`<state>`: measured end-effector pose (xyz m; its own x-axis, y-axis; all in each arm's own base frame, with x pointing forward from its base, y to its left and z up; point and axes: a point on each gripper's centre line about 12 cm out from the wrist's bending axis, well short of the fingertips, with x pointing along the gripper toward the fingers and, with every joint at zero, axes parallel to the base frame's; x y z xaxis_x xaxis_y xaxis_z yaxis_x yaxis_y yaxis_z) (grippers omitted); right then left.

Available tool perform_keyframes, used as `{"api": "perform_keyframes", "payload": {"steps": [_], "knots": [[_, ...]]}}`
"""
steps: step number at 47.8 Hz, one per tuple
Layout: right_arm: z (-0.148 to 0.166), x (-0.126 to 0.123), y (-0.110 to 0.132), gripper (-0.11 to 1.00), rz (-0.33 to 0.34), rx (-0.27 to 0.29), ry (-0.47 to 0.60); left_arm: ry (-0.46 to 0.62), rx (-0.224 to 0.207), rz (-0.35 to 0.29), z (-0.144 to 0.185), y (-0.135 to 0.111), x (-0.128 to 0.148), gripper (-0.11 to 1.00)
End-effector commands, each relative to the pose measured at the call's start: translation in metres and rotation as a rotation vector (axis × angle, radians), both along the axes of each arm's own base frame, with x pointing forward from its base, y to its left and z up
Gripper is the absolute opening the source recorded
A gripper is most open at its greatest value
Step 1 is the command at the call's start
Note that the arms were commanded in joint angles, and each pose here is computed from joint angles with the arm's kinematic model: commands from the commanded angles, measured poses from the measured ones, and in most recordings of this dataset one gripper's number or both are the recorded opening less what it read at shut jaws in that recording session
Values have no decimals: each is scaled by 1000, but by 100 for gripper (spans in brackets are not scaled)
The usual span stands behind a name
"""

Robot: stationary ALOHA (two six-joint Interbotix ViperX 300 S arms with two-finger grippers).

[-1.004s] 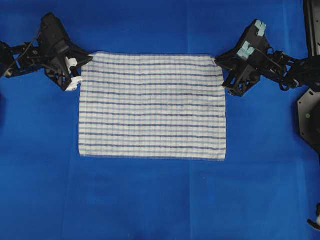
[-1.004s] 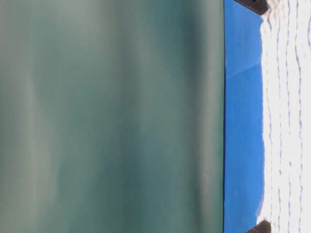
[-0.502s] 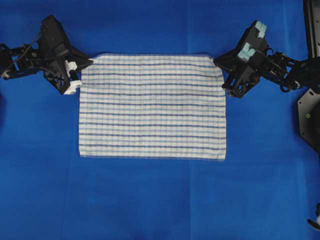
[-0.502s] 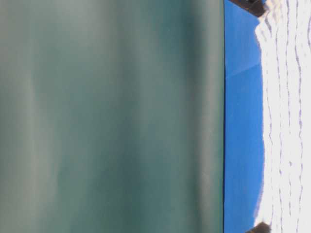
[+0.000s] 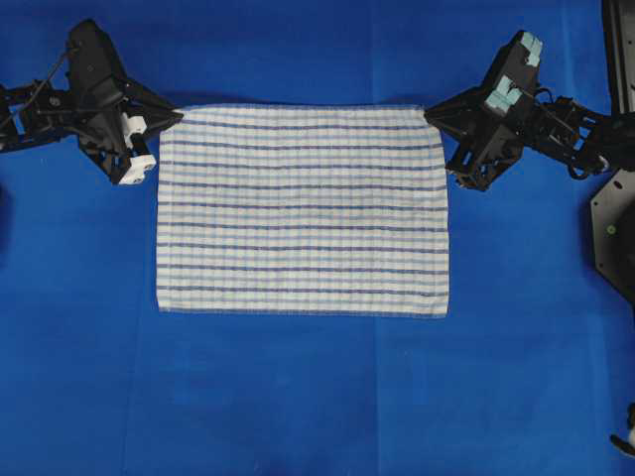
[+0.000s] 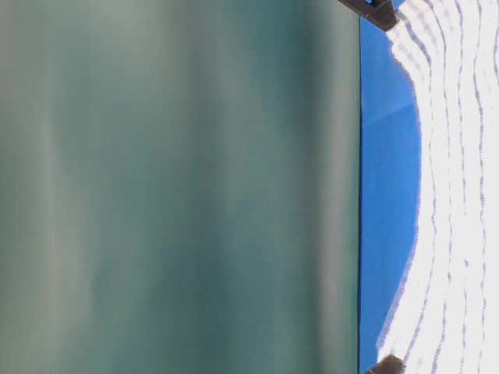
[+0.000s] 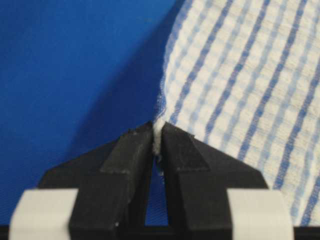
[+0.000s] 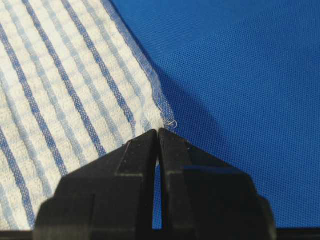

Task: Fold the blue towel.
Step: 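Lift the far corners and fold them toward the near edge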

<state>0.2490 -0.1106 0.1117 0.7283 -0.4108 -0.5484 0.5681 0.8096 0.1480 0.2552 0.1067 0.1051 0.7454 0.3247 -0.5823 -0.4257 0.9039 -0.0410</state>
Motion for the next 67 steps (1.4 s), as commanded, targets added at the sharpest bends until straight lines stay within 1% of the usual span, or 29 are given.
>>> {"api": "perform_keyframes", "payload": {"steps": [1,12,16,26,36,40,45,48,62,67], "knots": [[8,1,3,3,7,-2,-26,-29,14,-16,8,-3,3,3],[20,-7,22,3,44,19,-61,-63,15,-78,18,-23,2,3],[25,-11,30,3,60,33,-76,-85,17,-115,24,-35,1,3],[41,-15,57,3,132,66,-139,-143,16,-211,38,-63,-3,3],[49,-21,80,3,204,113,-169,-203,-8,-308,50,-92,-7,3],[49,-22,91,3,233,138,-169,-215,-24,-343,52,-103,-8,3],[48,-22,103,3,274,159,-164,-220,-56,-377,52,-115,-10,3],[48,-22,109,3,295,169,-161,-217,-65,-402,51,-122,-11,3],[43,-22,132,3,361,214,-136,-209,-77,-473,50,-140,-12,3],[38,-20,137,3,371,223,-114,-203,-79,-484,48,-143,-11,3]]}}
